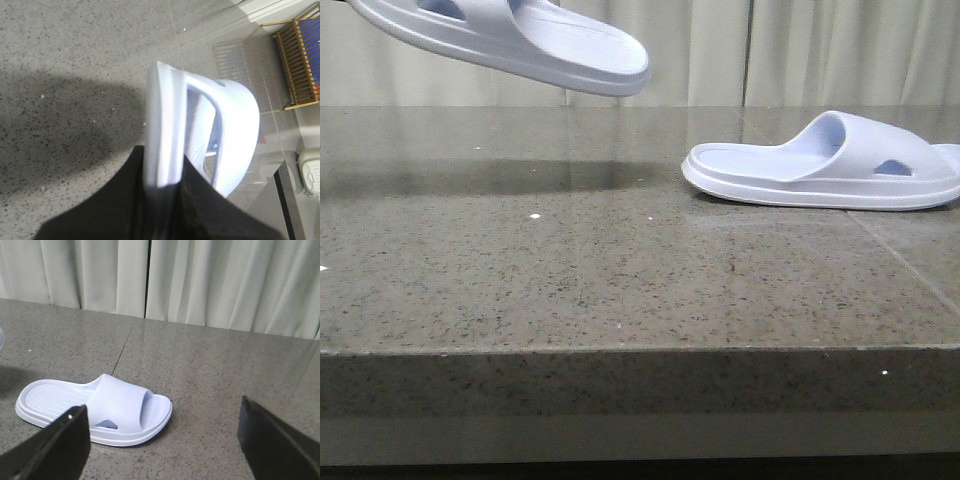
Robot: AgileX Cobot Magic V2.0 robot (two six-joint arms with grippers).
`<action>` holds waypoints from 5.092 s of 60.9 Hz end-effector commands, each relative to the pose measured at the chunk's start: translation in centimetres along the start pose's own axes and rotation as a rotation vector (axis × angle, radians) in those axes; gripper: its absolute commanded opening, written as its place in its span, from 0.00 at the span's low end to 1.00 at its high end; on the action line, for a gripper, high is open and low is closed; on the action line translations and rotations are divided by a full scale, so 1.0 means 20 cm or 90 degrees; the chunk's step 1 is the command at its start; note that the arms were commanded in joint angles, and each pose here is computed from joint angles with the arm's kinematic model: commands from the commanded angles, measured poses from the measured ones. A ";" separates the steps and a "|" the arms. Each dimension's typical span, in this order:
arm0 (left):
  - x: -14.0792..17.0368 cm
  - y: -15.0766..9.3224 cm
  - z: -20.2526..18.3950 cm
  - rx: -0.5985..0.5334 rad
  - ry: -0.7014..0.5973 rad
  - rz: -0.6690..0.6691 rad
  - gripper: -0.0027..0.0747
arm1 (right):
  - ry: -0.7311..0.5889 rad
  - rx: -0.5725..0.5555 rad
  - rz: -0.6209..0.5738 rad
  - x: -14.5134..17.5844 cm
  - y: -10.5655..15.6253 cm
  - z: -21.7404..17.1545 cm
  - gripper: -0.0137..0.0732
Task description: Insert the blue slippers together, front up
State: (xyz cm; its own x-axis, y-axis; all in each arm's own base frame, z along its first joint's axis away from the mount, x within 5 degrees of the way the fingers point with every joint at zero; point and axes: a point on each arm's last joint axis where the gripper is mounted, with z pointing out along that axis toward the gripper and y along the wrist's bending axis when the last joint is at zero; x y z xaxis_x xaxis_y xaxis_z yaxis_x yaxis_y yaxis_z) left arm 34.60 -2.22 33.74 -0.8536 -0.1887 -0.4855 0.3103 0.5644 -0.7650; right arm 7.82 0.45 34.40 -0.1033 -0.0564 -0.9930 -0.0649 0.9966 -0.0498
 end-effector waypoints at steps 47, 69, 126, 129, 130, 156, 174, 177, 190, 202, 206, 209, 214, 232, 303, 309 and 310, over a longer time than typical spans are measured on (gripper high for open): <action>-0.01 -0.17 -0.08 0.084 -0.020 0.017 0.01 | 0.272 0.040 0.031 -0.22 -0.08 0.60 0.87; -0.01 -0.17 -0.08 0.084 -0.020 0.017 0.01 | 0.403 0.088 0.095 -0.17 -0.30 0.99 0.81; -0.01 -0.17 -0.08 0.084 -0.020 0.017 0.01 | 0.609 -0.243 0.383 0.21 -0.50 1.49 0.69; -0.01 -0.17 -0.08 0.084 -0.020 0.017 0.01 | 0.613 -0.245 0.385 0.22 -0.50 1.49 0.69; -0.01 -0.17 -0.08 0.084 -0.020 0.017 0.01 | 0.615 -0.246 0.386 0.23 -0.50 1.50 0.68; -0.01 -0.17 -0.08 0.084 -0.020 0.017 0.01 | 0.648 -0.278 0.435 0.33 -0.49 1.54 0.54; -0.01 -0.17 -0.08 0.083 -0.021 0.017 0.01 | 0.670 -0.322 0.466 0.37 -0.44 1.57 0.54; -0.01 -0.17 -0.08 0.082 -0.022 0.017 0.01 | 0.675 -0.335 0.472 0.38 -0.42 1.57 0.54; -0.01 -0.17 -0.08 0.082 -0.022 0.017 0.01 | 0.709 -0.381 0.464 0.42 -0.28 1.62 0.54; -0.01 -0.17 -0.08 0.082 -0.022 0.017 0.01 | 0.715 -0.410 0.458 0.41 -0.18 1.64 0.36; -0.01 -0.17 -0.08 0.082 -0.022 0.017 0.01 | 0.711 -0.418 0.468 0.40 -0.18 1.64 0.22; -0.01 -0.17 -0.08 0.082 -0.022 0.017 0.01 | 0.708 -0.423 0.476 0.40 -0.18 1.64 0.12; -0.01 -0.17 -0.08 0.081 -0.024 0.017 0.01 | 0.701 -0.425 0.482 0.38 -0.19 1.63 0.08; -0.01 -0.17 -0.08 0.077 -0.030 0.016 0.01 | 0.580 -0.409 0.467 0.05 -0.30 1.55 0.10; -0.02 -0.26 -0.04 0.162 -0.041 0.000 0.01 | 0.341 -0.576 0.447 -0.59 -0.02 1.26 0.10; -0.01 -0.31 0.00 0.190 -0.032 0.000 0.01 | 0.336 -0.576 0.449 -0.59 -0.01 1.27 0.10; -0.01 -0.31 0.00 0.194 -0.032 0.000 0.01 | 0.335 -0.576 0.450 -0.59 -0.01 1.27 0.10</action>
State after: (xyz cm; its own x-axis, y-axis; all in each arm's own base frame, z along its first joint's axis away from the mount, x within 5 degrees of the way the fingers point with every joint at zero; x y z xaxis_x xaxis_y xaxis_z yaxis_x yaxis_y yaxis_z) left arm 34.58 -4.25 35.21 -0.8441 -0.2455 -0.4767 0.3409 0.4406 -0.8304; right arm 36.41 1.56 40.23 -0.7854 0.2783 -0.5529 -0.3595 0.5221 0.7734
